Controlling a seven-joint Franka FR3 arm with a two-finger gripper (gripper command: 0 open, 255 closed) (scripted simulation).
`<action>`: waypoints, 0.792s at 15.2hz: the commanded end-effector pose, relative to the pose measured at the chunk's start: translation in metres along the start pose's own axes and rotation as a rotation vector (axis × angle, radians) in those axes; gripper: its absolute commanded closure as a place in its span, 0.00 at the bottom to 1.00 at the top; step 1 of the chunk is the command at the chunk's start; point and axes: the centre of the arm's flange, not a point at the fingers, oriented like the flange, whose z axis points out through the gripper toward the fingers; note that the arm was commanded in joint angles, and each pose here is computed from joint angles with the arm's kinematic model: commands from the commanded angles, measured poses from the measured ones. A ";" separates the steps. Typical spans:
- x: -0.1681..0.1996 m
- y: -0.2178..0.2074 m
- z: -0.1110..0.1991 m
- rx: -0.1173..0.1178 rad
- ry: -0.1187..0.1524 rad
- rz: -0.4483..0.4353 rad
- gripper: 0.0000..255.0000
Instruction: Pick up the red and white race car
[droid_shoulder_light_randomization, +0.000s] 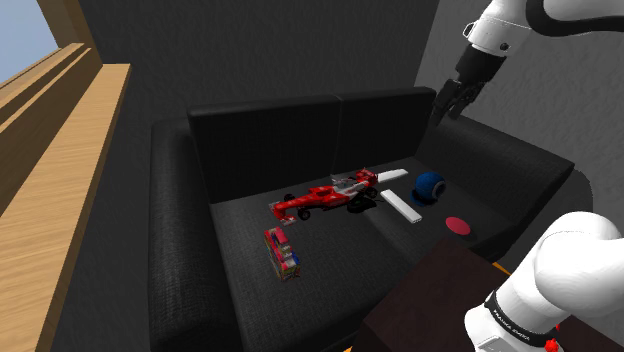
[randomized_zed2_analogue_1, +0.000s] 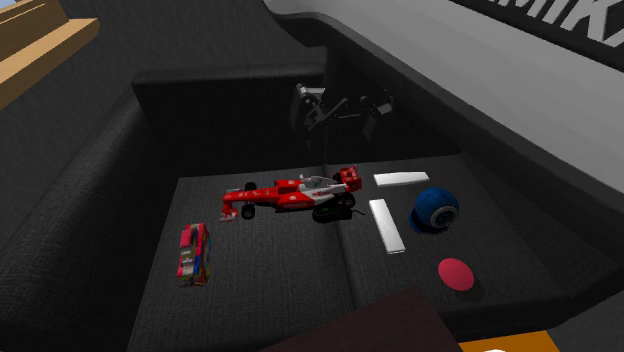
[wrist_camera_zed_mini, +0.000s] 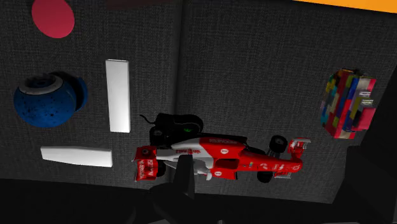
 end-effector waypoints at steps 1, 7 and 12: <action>0.000 0.000 0.000 0.000 0.000 0.000 0.00; 0.055 0.032 0.058 0.031 -0.053 -0.125 0.00; 0.101 0.052 0.109 0.056 -0.097 -0.229 0.00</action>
